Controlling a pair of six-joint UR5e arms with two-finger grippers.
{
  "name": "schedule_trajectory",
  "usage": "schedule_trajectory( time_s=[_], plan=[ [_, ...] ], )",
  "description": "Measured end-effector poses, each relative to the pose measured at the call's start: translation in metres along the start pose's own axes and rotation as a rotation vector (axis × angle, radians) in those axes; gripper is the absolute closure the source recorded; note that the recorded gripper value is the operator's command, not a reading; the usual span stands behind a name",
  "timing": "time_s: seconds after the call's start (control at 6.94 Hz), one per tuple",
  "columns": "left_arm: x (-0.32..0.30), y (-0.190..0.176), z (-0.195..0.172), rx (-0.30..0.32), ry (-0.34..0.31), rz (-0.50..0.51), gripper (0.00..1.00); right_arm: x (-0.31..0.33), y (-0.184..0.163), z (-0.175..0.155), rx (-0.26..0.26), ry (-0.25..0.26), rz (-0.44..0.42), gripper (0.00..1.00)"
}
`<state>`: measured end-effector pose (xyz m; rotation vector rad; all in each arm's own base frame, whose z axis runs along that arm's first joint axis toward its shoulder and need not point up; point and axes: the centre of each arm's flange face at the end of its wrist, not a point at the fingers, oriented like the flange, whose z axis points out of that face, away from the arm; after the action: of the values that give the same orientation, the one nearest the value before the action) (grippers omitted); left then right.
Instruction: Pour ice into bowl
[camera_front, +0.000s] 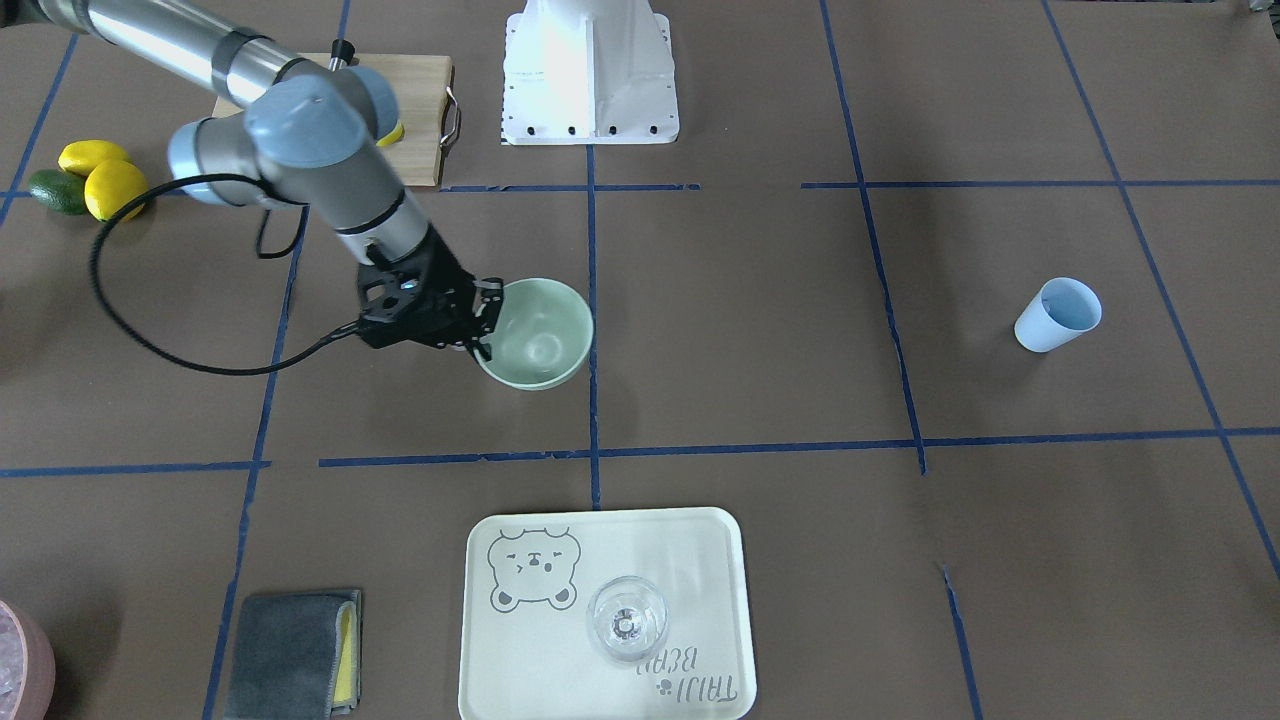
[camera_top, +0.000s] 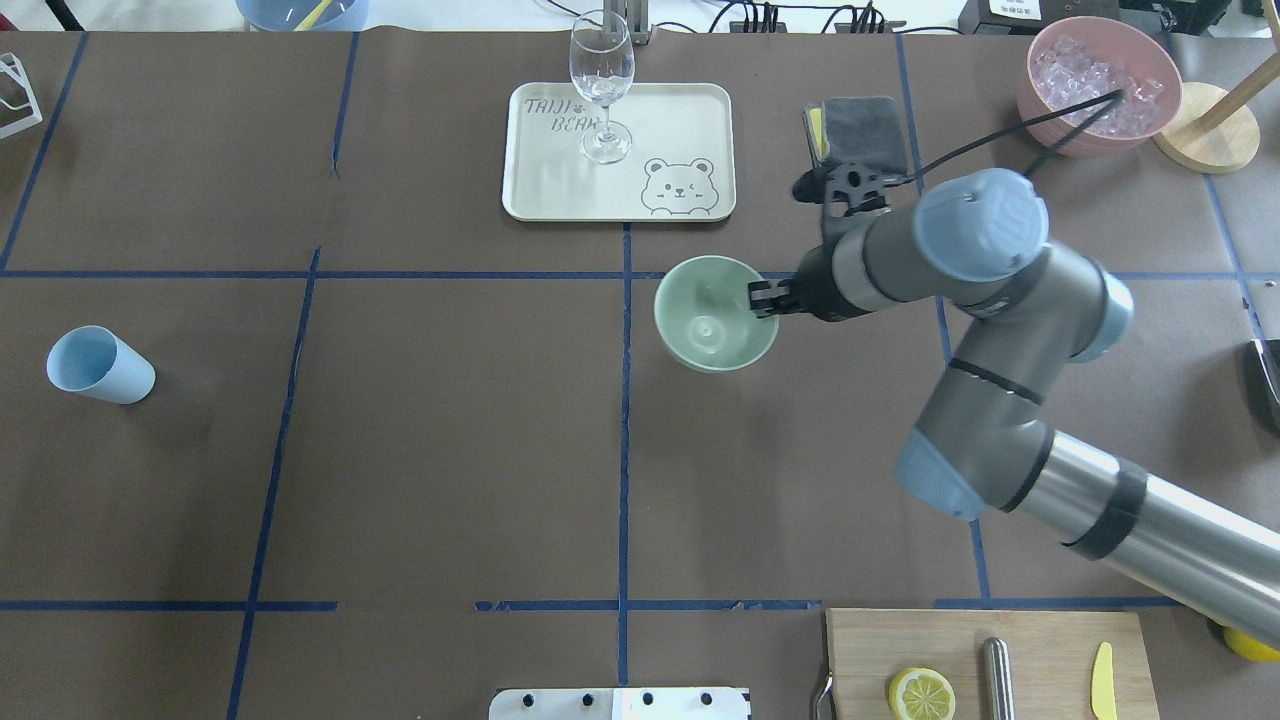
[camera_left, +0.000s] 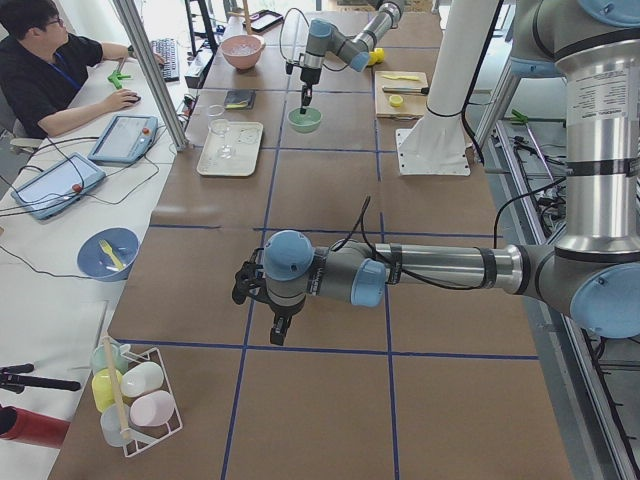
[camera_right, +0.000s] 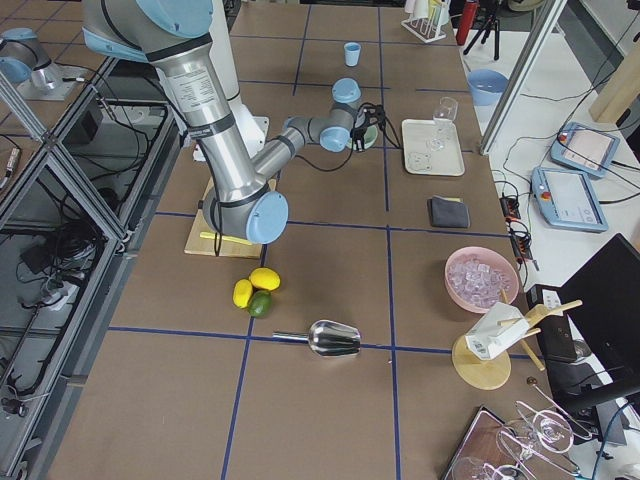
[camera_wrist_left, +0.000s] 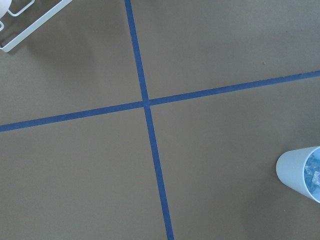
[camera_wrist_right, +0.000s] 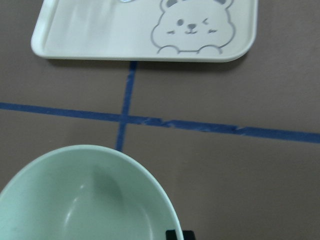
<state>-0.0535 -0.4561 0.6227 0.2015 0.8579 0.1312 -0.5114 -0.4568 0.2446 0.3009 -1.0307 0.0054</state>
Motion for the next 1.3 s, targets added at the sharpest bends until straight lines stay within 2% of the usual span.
schedule_trajectory(
  time_s=[0.43, 0.58, 0.72, 1.01, 1.15, 1.3],
  plan=[
    [0.0, 0.0, 0.001, 0.004, 0.002, 0.006, 0.0, -0.142, 0.038, 0.05, 0.011, 0.077, 0.071, 1.0],
    [-0.001, 0.001, 0.001, 0.003, 0.002, 0.005, 0.0, -0.165, 0.042, 0.066, 0.015, 0.095, 0.087, 0.31],
    [-0.001, 0.002, 0.002, 0.001, 0.002, 0.003, 0.0, -0.176, 0.044, 0.073, 0.02, 0.104, 0.098, 0.0],
    [-0.002, 0.004, 0.003, -0.001, 0.001, 0.001, 0.0, -0.179, 0.035, 0.07, 0.057, 0.109, 0.097, 0.0],
    [-0.002, 0.003, 0.002, 0.0, 0.0, 0.001, 0.0, -0.171, 0.016, 0.06, 0.077, 0.108, 0.085, 0.0],
    [0.001, 0.001, 0.0, 0.006, -0.001, 0.008, 0.0, -0.149, -0.013, 0.044, 0.071, 0.11, 0.056, 0.0]
  ],
)
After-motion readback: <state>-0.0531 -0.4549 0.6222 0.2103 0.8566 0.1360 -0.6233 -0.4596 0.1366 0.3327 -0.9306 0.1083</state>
